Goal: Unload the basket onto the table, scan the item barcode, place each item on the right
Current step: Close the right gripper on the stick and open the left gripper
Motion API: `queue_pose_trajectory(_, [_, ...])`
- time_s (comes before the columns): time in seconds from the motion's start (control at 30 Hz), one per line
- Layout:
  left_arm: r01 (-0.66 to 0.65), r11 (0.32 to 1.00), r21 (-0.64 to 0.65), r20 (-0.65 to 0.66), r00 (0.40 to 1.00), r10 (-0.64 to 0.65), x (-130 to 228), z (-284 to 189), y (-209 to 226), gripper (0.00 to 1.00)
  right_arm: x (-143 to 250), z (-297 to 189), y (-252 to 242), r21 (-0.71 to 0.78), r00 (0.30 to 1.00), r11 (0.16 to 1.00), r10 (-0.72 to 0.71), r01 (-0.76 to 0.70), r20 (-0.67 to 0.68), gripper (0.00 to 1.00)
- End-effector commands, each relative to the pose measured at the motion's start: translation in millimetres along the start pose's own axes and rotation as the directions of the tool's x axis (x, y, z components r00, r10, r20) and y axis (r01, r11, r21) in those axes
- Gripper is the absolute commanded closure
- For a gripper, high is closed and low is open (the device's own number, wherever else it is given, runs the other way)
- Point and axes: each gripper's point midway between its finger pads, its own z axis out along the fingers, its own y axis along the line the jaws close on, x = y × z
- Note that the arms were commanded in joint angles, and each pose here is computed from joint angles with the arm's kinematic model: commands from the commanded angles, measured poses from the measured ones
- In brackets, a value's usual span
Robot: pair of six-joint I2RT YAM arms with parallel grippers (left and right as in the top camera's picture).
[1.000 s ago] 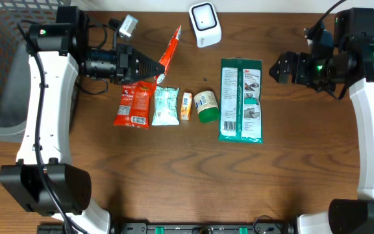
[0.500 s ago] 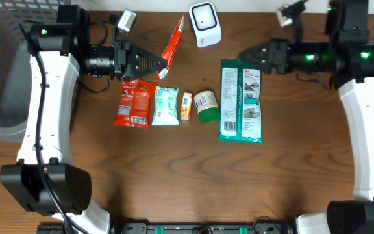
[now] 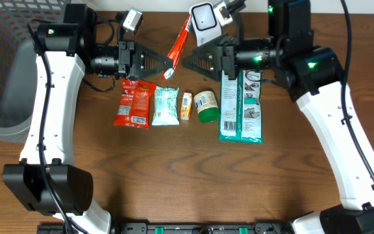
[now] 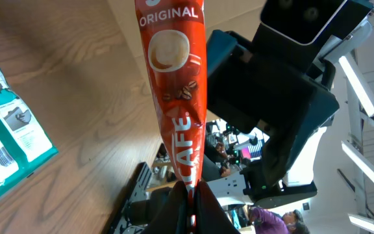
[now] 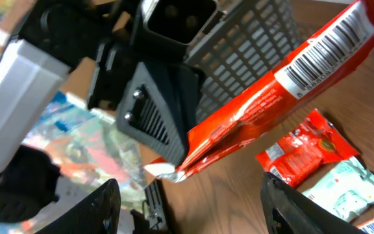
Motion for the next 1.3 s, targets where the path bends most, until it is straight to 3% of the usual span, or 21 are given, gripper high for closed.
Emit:
queue_pose_trajectory(0.0, [-0.024, 0.999, 0.031, 0.009, 1.0, 0.024, -2, 0, -3, 0.93, 0, 11, -12, 0.08, 0.998, 0.995, 0.057, -0.058, 0.011, 0.36])
queue_pose_trajectory(0.3, [-0.026, 0.999, 0.031, 0.009, 1.0, 0.025, -2, 0, -3, 0.93, 0, 34, -30, 0.052, 0.992, 0.993, 0.099, -0.103, 0.074, 0.43])
queue_pose_trajectory(0.47, [-0.032, 0.999, 0.031, 0.009, 0.999, 0.032, -2, 0, -3, 0.93, 1, 41, -38, 0.031, 0.991, 0.996, 0.078, -0.082, 0.106, 0.59])
queue_pose_trajectory(0.6, [-0.04, 0.999, 0.031, 0.01, 0.999, 0.04, -3, 0, -3, 0.93, 0, 41, -37, 0.028, 0.991, 0.997, 0.071, -0.074, 0.109, 0.65])
queue_pose_trajectory(0.77, [-0.066, 0.997, 0.03, 0.012, 0.998, 0.065, -5, 0, -2, 0.93, -3, 41, -36, 0.025, 0.991, 0.998, 0.059, -0.063, 0.117, 0.98])
queue_pose_trajectory(1.03, [-0.156, 0.988, 0.012, 0.018, 0.988, 0.156, -13, -1, 2, 0.93, 1, 41, -39, 0.038, 0.994, 0.999, 0.024, -0.028, 0.105, 0.98])
queue_pose_trajectory(1.27, [-0.154, 0.986, -0.063, -0.002, 0.988, 0.154, -11, -1, 15, 0.93, 17, 37, -61, 0.127, 0.991, 0.984, 0.114, -0.122, 0.07, 0.99])
